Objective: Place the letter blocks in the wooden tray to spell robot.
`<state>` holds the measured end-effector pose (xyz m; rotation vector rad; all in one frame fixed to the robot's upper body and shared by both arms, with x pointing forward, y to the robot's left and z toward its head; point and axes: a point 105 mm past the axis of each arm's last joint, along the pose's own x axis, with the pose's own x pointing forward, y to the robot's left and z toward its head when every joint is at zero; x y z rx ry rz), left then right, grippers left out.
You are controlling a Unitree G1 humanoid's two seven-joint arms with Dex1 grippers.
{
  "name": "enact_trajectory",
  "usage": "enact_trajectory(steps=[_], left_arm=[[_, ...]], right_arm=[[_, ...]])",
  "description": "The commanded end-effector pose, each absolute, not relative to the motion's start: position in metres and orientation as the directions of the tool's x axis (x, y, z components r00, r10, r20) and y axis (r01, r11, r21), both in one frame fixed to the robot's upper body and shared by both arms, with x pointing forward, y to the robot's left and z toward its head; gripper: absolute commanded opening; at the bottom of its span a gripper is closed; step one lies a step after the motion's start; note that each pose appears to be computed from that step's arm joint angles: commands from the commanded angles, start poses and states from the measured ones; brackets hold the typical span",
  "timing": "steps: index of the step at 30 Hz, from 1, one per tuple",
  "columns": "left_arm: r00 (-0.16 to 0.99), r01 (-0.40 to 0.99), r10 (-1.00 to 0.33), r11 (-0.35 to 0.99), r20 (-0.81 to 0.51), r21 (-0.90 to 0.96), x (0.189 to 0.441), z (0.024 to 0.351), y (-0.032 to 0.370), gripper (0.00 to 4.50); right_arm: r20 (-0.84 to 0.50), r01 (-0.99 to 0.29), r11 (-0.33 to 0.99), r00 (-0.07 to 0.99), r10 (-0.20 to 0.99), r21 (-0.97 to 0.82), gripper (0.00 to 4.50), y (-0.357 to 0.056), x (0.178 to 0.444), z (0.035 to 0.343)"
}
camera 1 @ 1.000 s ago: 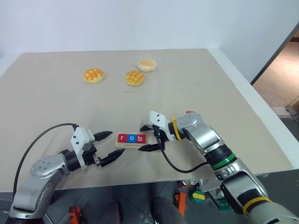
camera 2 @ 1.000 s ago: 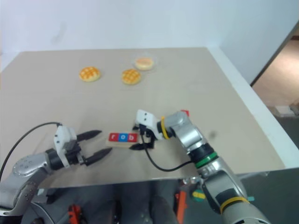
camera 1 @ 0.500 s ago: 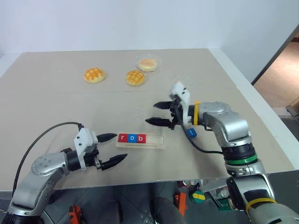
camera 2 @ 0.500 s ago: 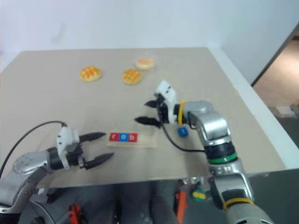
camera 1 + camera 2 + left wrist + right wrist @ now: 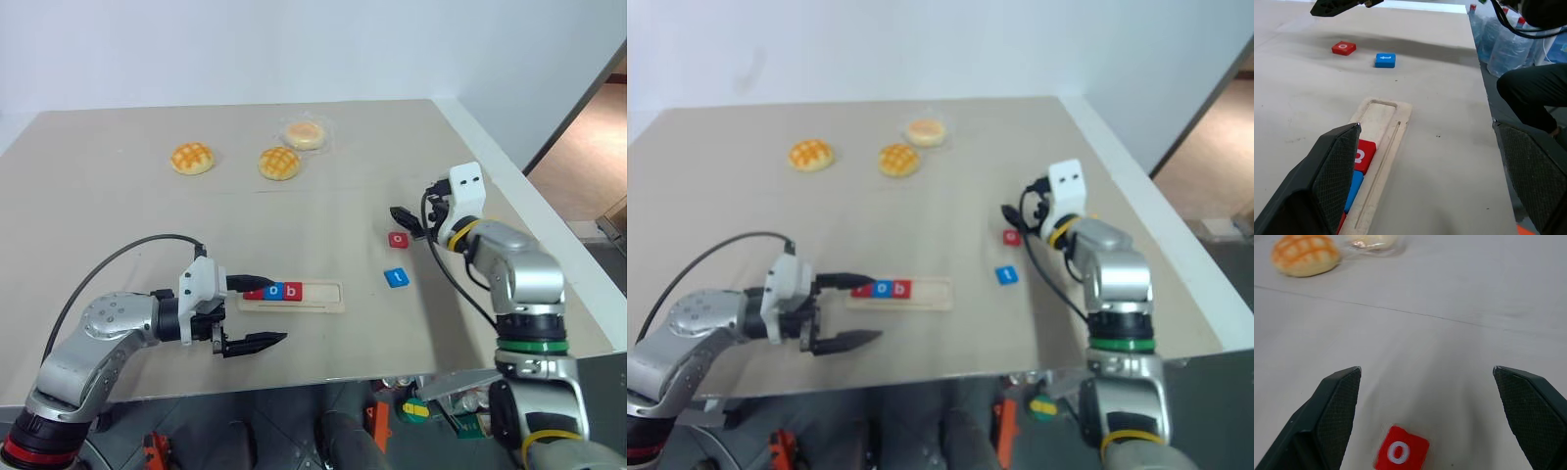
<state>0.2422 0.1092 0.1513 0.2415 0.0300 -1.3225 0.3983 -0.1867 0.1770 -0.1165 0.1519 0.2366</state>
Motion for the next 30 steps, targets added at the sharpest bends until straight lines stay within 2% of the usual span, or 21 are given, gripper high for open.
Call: enact_trajectory(steps=[1, 8, 18, 21, 28, 30], left_arm=[[0.249, 0.956, -0.956, 0.218, -0.154, 0.195, 0.241, 0.154, 0.108, 4.50], [0.278, 0.947, -0.955, 0.254, -0.106, 0.196, 0.246, 0.159, 0.105, 4.50], [0.279, 0.946, -0.955, 0.256, -0.102, 0.199, 0.244, 0.158, 0.102, 4.50], [0.286, 0.945, -0.953, 0.262, -0.102, 0.198, 0.244, 0.157, 0.102, 4.50], [0.282, 0.948, -0.953, 0.260, -0.108, 0.181, 0.240, 0.153, 0.099, 4.50], [0.280, 0.950, -0.954, 0.258, -0.110, 0.179, 0.239, 0.152, 0.098, 4.50]], right_arm=[[-0.111, -0.123, 0.988, 0.987, 0.112, -0.095, 4.47, -0.190, 0.393, 0.181], [-0.198, -0.023, 0.999, 0.980, 0.013, -0.048, 4.47, -0.197, 0.387, 0.142], [-0.224, 0.003, 0.998, 0.974, -0.017, -0.060, 4.47, -0.189, 0.396, 0.134], [-0.243, 0.009, 0.998, 0.970, -0.025, -0.066, 3.64, -0.184, 0.396, 0.127], [-0.242, 0.015, 0.998, 0.970, -0.031, -0.068, 1.23, -0.171, 0.395, 0.129], [-0.241, 0.027, 0.998, 0.970, -0.041, -0.061, 1.22, -0.170, 0.394, 0.132]])
